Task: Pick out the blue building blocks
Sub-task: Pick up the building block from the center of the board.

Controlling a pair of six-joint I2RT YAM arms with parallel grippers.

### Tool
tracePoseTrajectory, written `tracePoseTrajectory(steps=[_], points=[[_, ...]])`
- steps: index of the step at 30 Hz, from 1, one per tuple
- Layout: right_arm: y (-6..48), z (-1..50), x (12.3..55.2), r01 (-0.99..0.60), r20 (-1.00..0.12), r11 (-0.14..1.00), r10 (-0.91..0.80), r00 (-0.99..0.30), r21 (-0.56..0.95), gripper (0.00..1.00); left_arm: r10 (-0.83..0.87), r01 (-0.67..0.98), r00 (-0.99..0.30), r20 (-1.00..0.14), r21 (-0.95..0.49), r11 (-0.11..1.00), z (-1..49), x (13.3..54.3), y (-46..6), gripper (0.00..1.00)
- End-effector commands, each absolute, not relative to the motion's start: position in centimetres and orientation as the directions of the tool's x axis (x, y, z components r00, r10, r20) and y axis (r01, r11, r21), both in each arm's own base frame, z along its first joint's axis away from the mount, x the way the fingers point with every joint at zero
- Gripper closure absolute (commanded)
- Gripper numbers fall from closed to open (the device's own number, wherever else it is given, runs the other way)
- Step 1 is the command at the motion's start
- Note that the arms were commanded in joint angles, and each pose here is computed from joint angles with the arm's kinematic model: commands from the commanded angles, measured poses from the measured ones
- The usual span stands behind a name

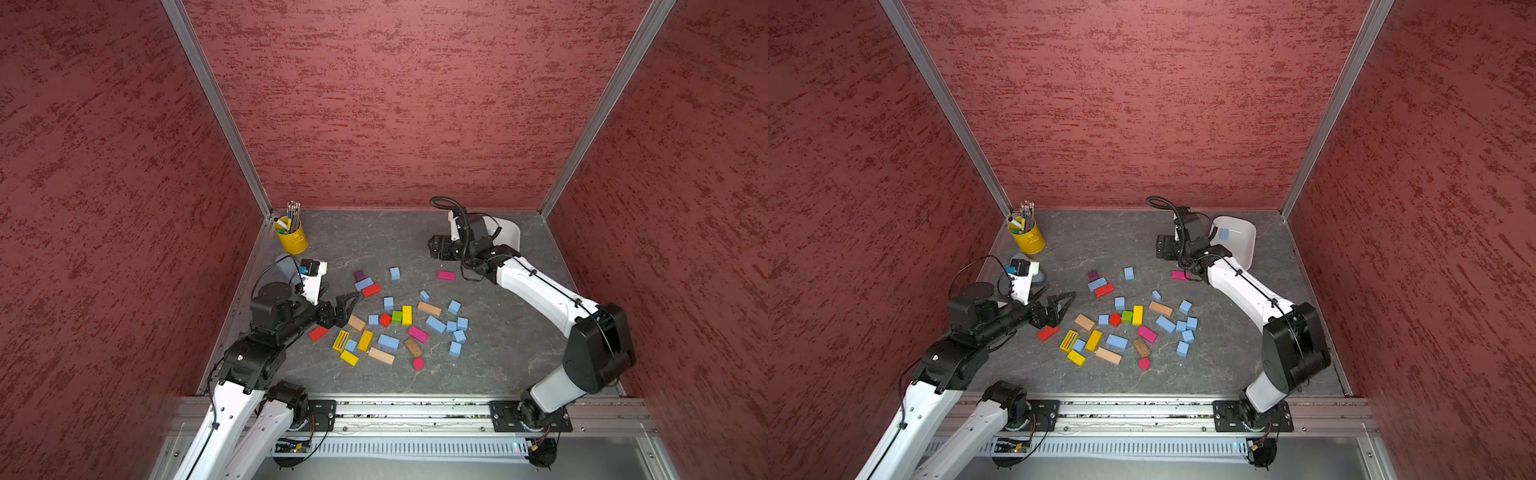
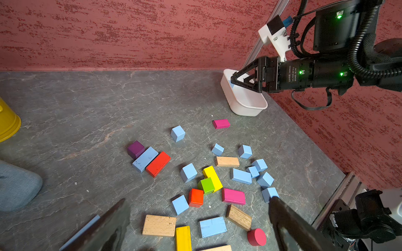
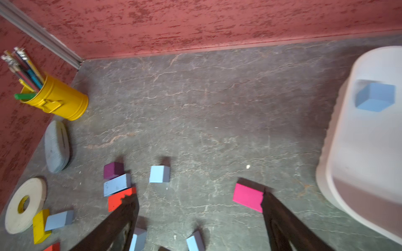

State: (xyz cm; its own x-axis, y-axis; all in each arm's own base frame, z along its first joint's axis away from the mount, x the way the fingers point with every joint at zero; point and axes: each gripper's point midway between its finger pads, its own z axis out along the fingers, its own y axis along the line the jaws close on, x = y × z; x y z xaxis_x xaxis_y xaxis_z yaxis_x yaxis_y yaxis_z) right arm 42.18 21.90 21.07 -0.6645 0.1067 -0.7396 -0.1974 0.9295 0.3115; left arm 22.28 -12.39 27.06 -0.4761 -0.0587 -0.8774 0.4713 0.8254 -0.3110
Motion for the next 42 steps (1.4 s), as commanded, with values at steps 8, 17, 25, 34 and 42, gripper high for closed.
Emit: tracePoseTrajectory(steps=[8,17,25,34,42], points=[[27.7,18.8,40.9,-0.234,-0.739,0.925,0.068,-0.671,0.298,0.1,-0.065,0.471,-0.47,-0.881,-0.312,0.825,27.0,22.4,-12.3,0.0],[32.1,15.8,40.5,-0.265,-0.714,0.934,-0.015,-0.7,0.24,0.09,-0.066,0.472,-0.464,-0.883,-0.31,0.826,27.1,22.4,-12.3,0.0],[34.0,12.2,40.7,-0.255,-0.68,0.949,-0.064,-0.731,0.185,0.11,-0.073,0.475,-0.46,-0.885,-0.314,0.822,27.2,22.4,-12.3,0.0],[34.1,8.0,41.3,-0.212,-0.643,0.968,-0.076,-0.762,0.136,0.21,-0.076,0.475,-0.447,-0.891,-0.308,0.824,27.4,22.1,-12.2,0.0],[34.0,6.2,42.3,-0.183,-0.644,0.979,-0.087,-0.76,0.084,0.31,-0.075,0.472,-0.45,-0.89,-0.309,0.826,27.3,22.2,-12.2,0.0]])
